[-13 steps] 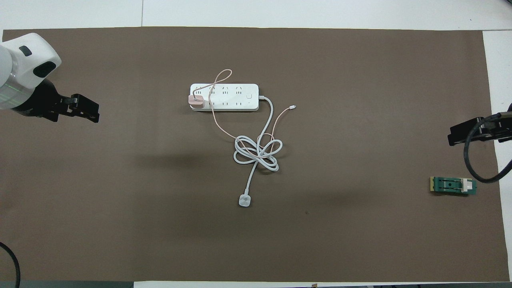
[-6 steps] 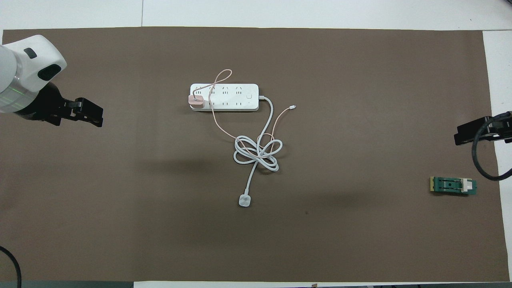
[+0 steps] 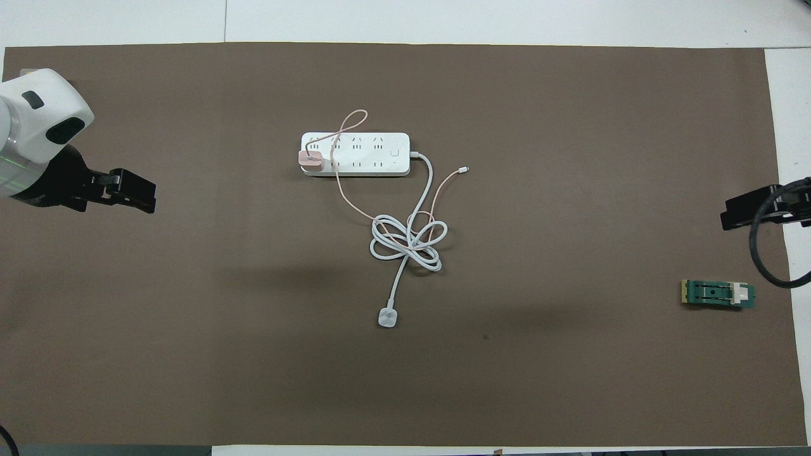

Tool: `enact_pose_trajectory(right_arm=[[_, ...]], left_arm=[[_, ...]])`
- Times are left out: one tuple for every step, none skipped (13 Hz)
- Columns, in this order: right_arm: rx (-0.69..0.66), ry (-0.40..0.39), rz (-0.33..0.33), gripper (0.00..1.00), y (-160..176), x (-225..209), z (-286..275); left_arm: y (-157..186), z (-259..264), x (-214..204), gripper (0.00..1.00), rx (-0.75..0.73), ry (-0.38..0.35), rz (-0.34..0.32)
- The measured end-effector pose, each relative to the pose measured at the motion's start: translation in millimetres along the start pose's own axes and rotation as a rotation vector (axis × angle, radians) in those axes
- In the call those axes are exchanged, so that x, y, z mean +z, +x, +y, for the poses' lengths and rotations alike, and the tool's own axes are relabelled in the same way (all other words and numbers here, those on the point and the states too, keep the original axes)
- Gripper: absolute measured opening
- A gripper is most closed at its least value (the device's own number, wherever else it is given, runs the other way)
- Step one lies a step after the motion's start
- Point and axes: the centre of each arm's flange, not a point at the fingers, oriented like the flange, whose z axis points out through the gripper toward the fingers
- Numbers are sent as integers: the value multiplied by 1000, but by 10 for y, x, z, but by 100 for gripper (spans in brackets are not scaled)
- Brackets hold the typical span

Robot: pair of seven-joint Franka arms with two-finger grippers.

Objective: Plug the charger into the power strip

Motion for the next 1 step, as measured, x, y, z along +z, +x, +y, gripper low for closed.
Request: enact_pose_trajectory(right_arm=[[0, 0, 0, 100, 0, 0, 0]], left_arm=[[6, -11, -3, 100, -2, 0, 5]])
